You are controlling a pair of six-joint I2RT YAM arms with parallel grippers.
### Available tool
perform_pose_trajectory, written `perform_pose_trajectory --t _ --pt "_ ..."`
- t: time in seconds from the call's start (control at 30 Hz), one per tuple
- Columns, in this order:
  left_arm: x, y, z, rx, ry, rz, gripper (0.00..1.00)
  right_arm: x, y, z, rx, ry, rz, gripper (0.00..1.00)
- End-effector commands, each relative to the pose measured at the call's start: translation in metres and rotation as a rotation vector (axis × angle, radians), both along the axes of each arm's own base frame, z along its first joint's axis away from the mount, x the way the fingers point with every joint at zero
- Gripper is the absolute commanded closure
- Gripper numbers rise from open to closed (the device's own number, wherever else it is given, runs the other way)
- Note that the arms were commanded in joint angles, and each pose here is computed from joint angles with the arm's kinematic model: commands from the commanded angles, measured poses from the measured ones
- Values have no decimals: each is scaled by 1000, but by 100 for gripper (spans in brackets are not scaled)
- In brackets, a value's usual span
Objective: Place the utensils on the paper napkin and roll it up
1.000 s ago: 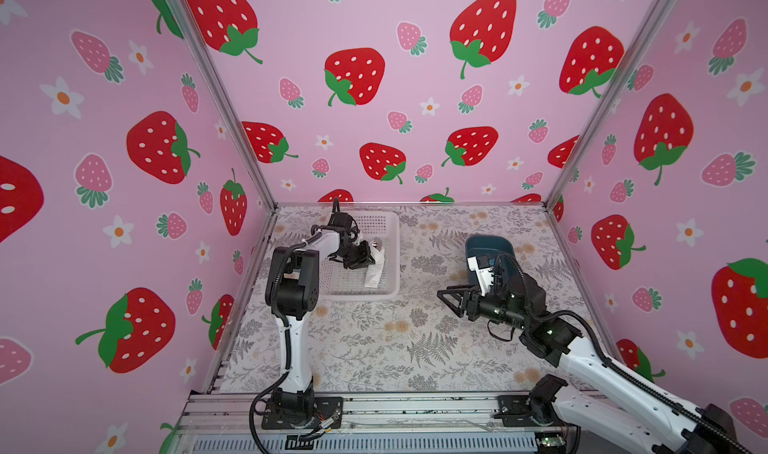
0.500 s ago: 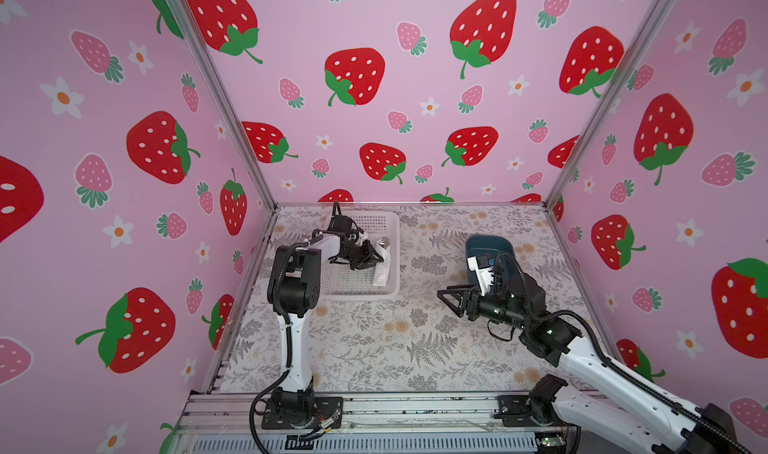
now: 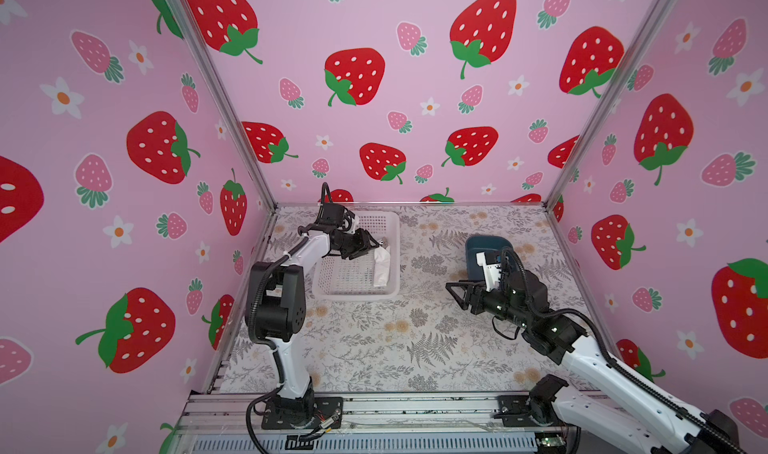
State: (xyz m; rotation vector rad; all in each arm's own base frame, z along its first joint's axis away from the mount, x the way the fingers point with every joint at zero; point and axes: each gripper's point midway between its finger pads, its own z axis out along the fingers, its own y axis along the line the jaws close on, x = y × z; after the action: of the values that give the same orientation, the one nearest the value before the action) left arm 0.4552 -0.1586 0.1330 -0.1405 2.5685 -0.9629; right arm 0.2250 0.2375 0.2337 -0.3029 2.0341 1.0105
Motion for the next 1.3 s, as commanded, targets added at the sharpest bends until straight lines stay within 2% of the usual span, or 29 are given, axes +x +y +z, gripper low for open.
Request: perform_pose_trajectory --t 0.0,0.1,0.2,0.37,0.5,0.63,0.83,0.87,0.93,0.97,1.03,1.17,1.27 --pt "-8 6 -3 44 -4 7 60 14 -26 7 -66 -43 -131 37" --pt "-8 3 -4 28 5 -4 72 17 -39 7 -57 -43 -187 37" --pt "-7 -3 -12 11 42 -16 80 17 -45 9 -40 -48 -203 39" --pt "-12 -8 -20 27 61 -15 81 24 -76 7 -101 -26 -342 39" --pt "-26 -6 0 46 -24 10 80 31 -121 12 -229 -68 -533 32" --pt "-49 21 34 121 -152 110 72 37 -172 20 -367 -133 -744 20" --pt "-92 85 73 224 -280 303 65 61 -222 7 -540 -162 -935 8" --pt "-99 102 77 251 -307 362 60 65 -232 4 -565 -169 -983 5" --pt "-116 138 77 324 -332 508 40 70 -249 -7 -608 -199 -1057 3" --pt "-124 153 77 354 -349 563 31 74 -254 -12 -618 -221 -1078 3" --pt "-139 175 75 409 -368 642 23 79 -263 -27 -647 -254 -1098 3" --pt "-157 214 72 578 -397 797 18 84 -276 -48 -721 -321 -1116 3" --pt "-161 245 68 750 -471 900 16 91 -283 -65 -726 -309 -1104 3"
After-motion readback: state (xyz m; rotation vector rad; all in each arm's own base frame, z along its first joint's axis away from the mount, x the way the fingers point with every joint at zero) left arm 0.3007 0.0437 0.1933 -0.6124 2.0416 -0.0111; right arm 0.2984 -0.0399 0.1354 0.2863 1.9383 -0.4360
